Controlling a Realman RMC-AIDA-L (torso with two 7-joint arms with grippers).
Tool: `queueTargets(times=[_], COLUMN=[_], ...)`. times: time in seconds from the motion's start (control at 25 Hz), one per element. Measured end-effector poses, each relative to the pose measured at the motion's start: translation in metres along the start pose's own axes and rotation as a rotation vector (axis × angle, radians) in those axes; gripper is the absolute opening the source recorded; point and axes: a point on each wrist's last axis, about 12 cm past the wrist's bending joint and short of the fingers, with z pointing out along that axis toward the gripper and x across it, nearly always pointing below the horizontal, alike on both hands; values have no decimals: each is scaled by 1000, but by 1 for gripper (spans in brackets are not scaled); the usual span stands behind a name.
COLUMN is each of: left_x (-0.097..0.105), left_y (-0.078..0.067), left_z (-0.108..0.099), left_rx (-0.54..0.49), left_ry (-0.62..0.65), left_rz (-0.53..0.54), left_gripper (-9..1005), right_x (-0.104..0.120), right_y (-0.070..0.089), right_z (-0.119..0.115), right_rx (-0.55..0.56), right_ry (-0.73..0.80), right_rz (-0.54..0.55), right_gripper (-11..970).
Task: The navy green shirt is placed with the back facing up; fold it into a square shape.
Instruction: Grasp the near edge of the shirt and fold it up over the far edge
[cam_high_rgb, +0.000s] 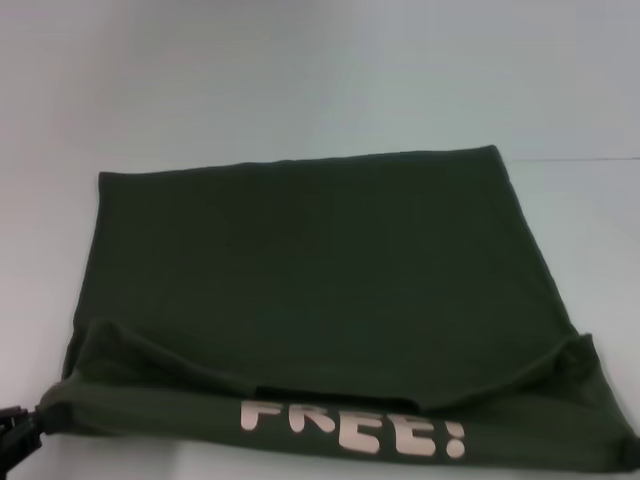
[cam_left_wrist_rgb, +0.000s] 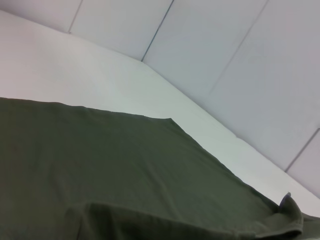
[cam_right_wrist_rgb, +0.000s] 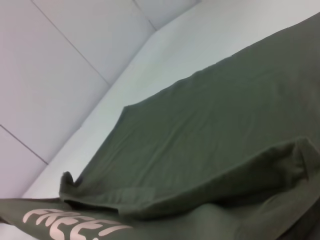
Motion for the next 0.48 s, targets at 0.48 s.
queueTargets(times=[0.48], left_x=[16], left_y=[-16], left_z=[-19], left_rx=[106], left_ry=[72], left_rz=[-49], left_gripper=[27], right_x=[26], right_y=[10], right_z=[-32], right_rx=[-18], right_ry=[-42], right_rz=[37], right_gripper=[60])
